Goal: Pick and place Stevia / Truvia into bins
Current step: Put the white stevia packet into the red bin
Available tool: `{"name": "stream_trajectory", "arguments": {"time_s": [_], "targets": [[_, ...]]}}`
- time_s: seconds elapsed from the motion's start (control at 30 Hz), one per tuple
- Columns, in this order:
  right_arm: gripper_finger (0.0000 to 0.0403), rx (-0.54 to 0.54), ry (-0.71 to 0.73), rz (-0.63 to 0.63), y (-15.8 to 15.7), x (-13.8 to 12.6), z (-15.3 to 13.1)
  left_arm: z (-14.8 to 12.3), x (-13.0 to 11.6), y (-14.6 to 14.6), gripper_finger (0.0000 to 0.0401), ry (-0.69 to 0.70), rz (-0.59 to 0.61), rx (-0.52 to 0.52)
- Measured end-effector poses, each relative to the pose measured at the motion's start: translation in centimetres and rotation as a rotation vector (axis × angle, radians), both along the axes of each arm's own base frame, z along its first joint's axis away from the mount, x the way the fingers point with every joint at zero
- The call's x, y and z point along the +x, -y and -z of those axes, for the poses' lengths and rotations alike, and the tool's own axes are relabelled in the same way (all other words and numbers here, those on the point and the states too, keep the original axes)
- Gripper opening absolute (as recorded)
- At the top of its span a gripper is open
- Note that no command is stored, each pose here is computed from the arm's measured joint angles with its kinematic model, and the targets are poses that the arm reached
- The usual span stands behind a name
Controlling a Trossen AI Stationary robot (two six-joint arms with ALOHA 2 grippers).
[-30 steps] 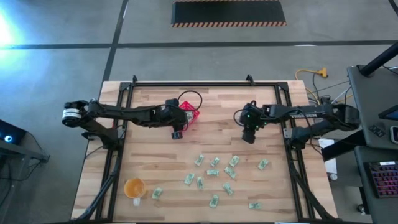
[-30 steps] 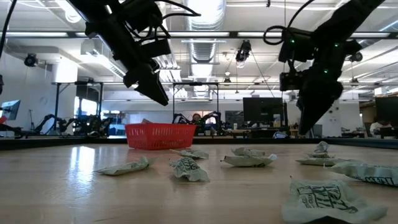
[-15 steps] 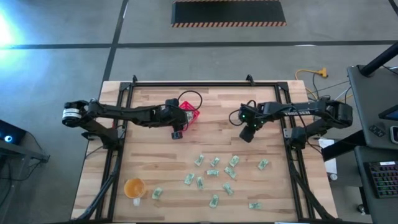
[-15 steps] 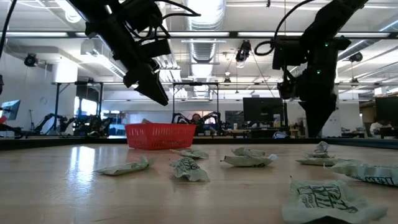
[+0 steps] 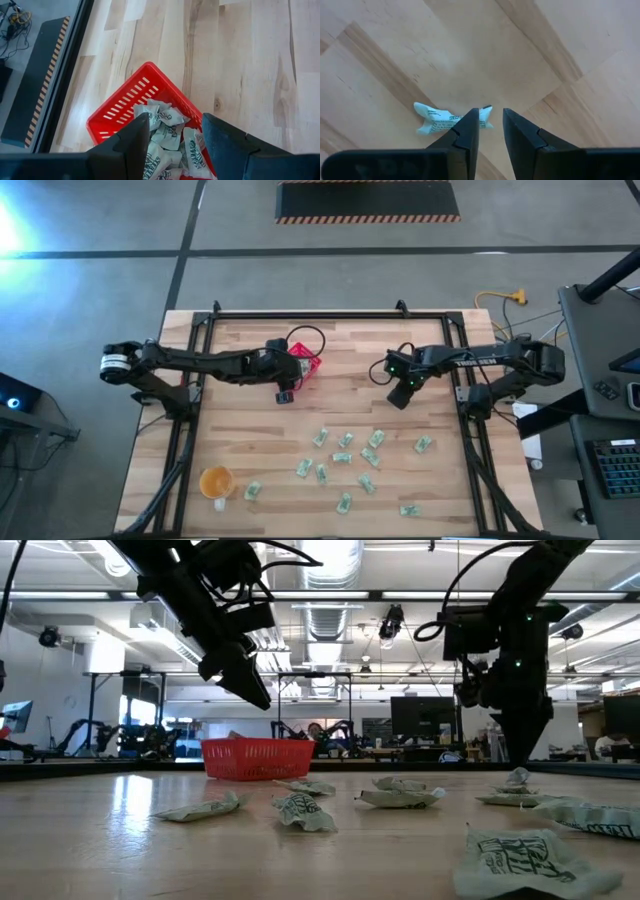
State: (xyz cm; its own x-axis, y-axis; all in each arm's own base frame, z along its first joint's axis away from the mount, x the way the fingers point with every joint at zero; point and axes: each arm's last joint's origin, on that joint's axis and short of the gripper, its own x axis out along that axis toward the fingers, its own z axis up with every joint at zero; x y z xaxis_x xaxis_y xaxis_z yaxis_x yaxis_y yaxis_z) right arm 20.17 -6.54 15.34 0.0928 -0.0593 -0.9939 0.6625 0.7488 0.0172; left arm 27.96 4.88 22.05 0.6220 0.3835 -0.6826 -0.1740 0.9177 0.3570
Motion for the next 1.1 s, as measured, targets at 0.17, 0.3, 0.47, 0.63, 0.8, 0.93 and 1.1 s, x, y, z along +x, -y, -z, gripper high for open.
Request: {"name": "stream_trajectory", "arguments": {"time_s": [0.17,0.3,0.47,0.63,0.8,0.93,1.1], "targets": [[0.0072,0.007,-0.008,-0.018,0.0,-0.1,0.0,0.0,0.0,0.0,0.0167,-0.001,0.000,0.000],[0.0074,0.018,-0.032,-0.017,-0.2,-0.4,-0.1,0.0,0.0,0.0,0.0167,-0.001,0.000,0.000],[0.0072,0.044,-0.094,-0.003,-0.4,-1.0,0.0,0.0,0.0,0.0,0.0167,-0.001,0.000,0.000],[0.0069,0.086,-0.085,-0.083,-1.0,-0.9,0.0,0.0,0.0,0.0,0.0167,-0.001,0.000,0.000],[0.0075,0.084,-0.081,-0.199,-2.1,-0.5,0.0,0.0,0.0,0.0,0.0167,-0.001,0.000,0.000],[0.0077,0.078,-0.070,-0.239,-2.8,-0.2,0.1,0.0,0.0,0.0,0.0167,-0.001,0.000,-0.001],[0.0071,0.070,-0.049,-0.283,-3.5,0.5,0.5,0.0,0.0,0.0,0.0167,-0.001,-0.001,-0.002]]}}
